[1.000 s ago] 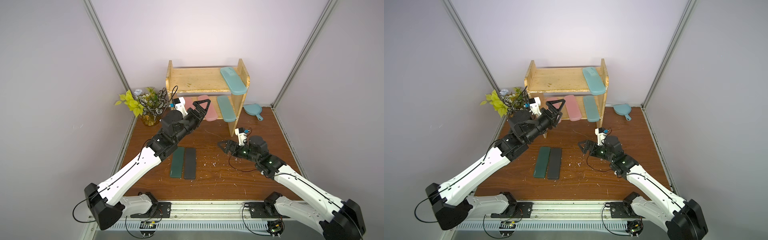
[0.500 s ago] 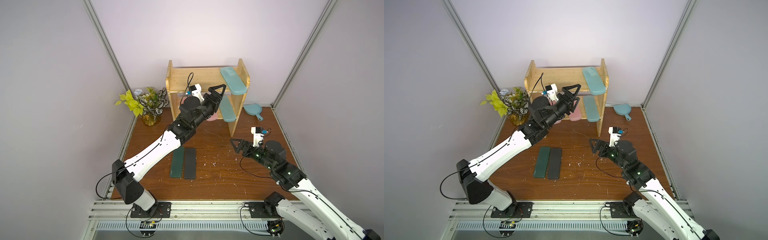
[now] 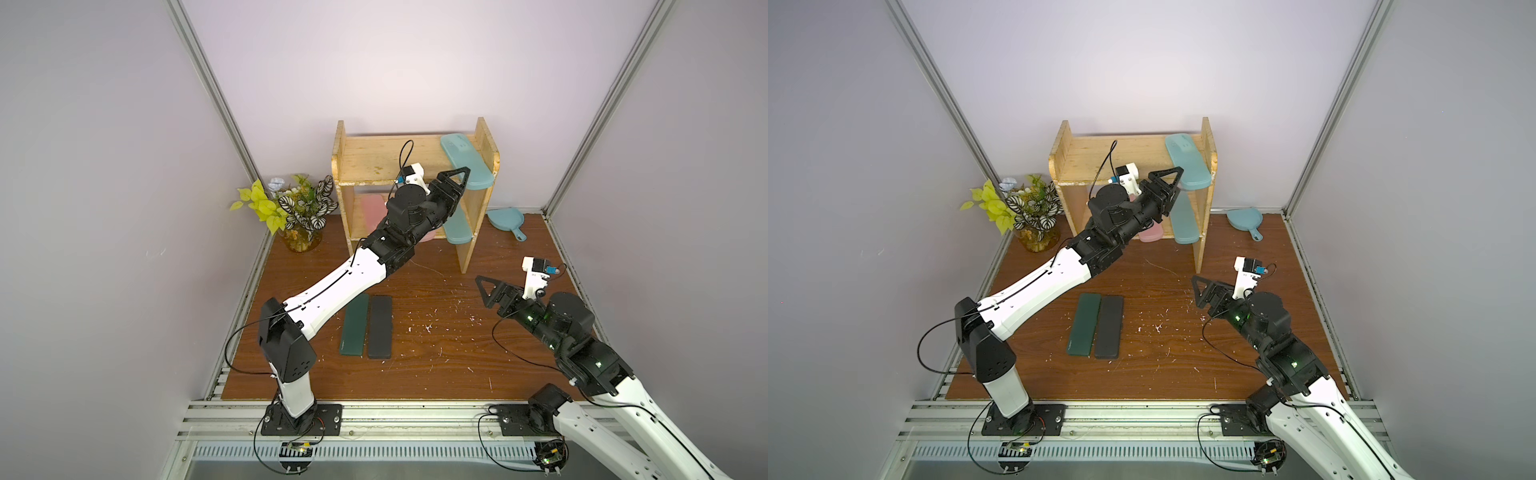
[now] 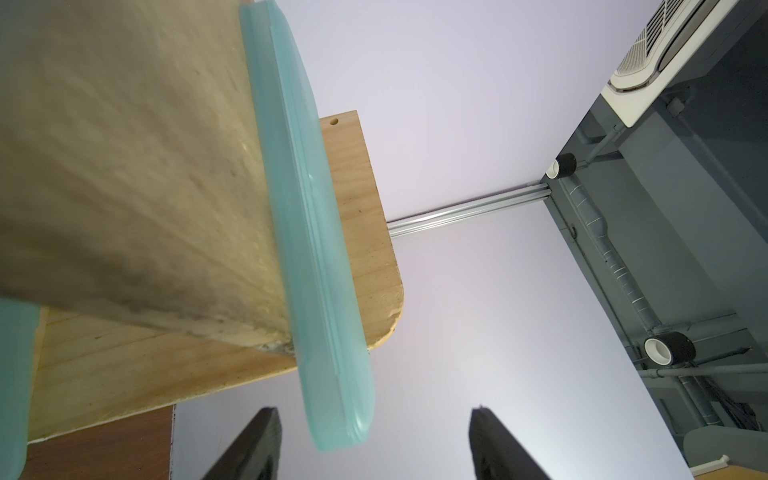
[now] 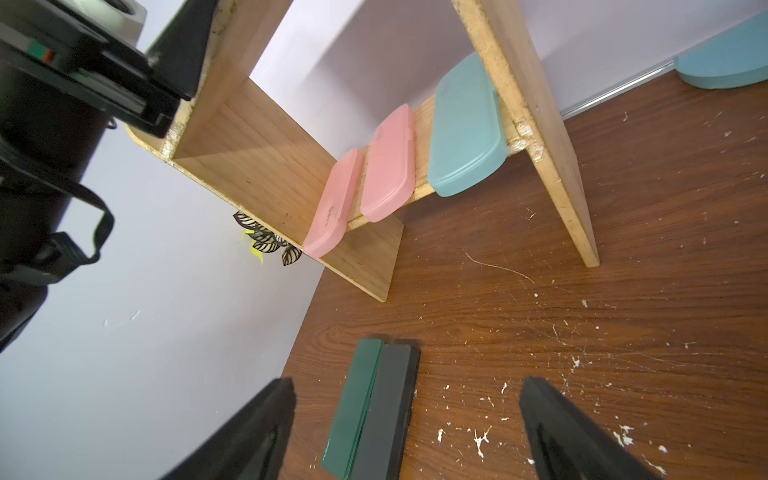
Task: Remove the pencil cases from the shelf
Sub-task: Pick up the pencil case from the shelf.
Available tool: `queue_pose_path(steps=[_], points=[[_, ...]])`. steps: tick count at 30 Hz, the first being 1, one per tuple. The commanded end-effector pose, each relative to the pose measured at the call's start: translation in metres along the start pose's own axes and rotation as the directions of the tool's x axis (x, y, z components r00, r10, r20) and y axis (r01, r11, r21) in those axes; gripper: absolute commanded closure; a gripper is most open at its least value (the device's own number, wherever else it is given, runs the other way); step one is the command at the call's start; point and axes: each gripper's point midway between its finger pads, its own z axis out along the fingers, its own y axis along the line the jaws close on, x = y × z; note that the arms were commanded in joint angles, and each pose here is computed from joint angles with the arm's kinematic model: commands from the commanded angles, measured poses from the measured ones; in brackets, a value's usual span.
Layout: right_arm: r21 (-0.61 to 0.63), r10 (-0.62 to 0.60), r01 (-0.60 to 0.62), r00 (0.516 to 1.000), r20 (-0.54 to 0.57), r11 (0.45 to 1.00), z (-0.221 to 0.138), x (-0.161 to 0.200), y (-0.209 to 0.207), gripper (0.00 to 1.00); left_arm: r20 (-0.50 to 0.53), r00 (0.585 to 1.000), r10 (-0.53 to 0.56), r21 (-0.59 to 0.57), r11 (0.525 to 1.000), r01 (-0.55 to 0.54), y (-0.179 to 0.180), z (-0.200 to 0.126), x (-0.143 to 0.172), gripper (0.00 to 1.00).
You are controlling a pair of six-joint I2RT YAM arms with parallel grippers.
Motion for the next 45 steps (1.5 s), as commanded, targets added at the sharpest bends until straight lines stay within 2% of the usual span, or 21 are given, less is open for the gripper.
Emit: queue_pose_path(steps=[1,21,27,31,45], points=[[0.008,-0.003,0.002,0.999,0.047,1.0,-0.007,-0.011,0.001,0.09,-0.006,1.0,0.008,0.025,1.0,-0.007,-0.013,0.003,0.005,0.39],[0.014,-0.003,0.002,0.996,0.088,1.0,-0.022,-0.017,-0.002,0.09,-0.014,1.0,0.016,-0.003,1.0,-0.016,0.001,0.021,0.011,0.55],[0.016,-0.003,0.001,0.995,0.098,1.0,-0.025,-0.019,-0.002,0.09,-0.011,1.0,0.016,-0.004,1.0,-0.016,0.005,0.024,0.012,0.67],[0.018,-0.005,0.004,0.994,0.105,1.0,-0.028,-0.021,-0.002,0.09,-0.019,1.0,0.013,-0.005,1.0,-0.013,0.008,0.026,0.014,0.69],[0.014,0.006,-0.008,0.991,0.13,1.0,-0.037,-0.031,0.003,0.11,-0.013,0.999,0.032,0.006,0.999,-0.032,-0.001,0.02,0.011,0.85]])
